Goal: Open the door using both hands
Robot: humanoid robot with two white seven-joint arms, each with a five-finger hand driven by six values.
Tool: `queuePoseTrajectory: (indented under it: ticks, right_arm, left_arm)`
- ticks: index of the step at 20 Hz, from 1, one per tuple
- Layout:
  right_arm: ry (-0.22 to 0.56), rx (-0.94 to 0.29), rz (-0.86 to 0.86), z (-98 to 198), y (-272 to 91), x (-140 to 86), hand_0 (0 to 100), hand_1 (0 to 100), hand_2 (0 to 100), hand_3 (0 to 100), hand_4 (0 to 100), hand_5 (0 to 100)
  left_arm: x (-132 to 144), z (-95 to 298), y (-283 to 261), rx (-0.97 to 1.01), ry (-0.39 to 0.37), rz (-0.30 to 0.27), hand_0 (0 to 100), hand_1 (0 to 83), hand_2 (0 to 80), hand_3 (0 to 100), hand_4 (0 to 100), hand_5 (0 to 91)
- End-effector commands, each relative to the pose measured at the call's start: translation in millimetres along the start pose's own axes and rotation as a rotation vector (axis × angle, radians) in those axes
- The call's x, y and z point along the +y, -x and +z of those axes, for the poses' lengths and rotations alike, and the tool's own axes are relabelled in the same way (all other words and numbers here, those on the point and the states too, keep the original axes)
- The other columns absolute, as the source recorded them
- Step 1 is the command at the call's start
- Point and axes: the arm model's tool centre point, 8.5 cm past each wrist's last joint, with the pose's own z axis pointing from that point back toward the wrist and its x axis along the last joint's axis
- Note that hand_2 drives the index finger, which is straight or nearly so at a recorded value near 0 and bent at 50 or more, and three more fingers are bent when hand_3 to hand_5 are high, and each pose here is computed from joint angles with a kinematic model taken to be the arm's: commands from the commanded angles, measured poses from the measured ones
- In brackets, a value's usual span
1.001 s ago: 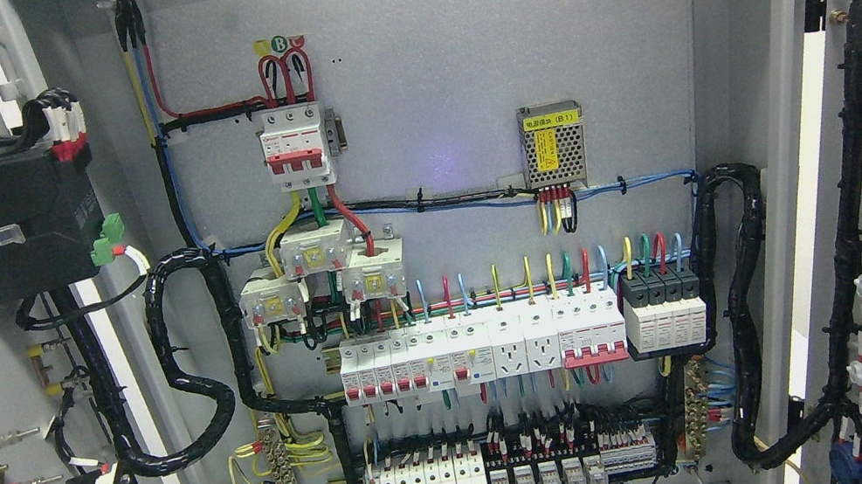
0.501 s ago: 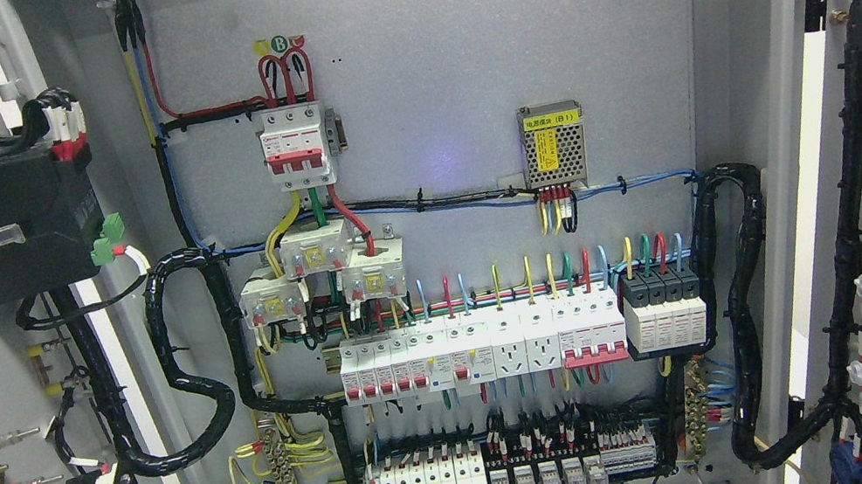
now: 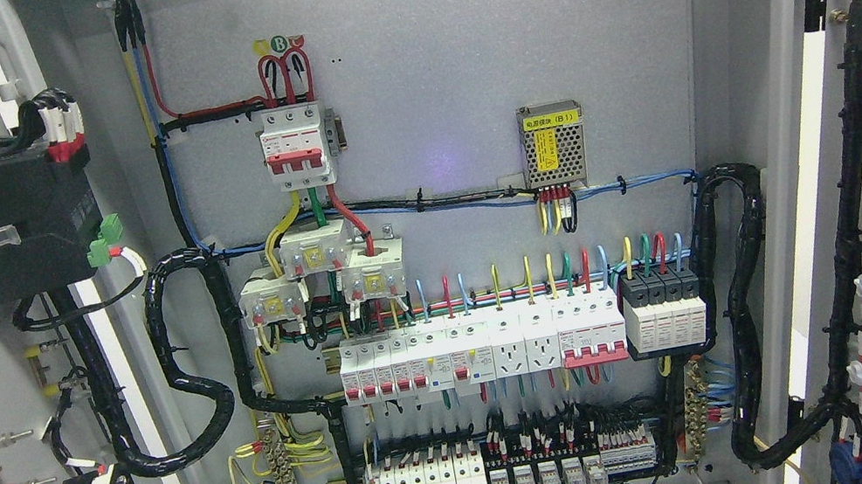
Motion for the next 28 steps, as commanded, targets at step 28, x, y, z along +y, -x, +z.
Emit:
queuePoseTrajectory:
  ticks: [28]
  right_arm:
    - [-0.012,0.011,0.026,8,-4,-51,0,0,0,0,0,0]
  left_arm:
    - [83,5,-30,-0.094,-0.141,-0.061,0,0.0,0.0,0,4,0.0]
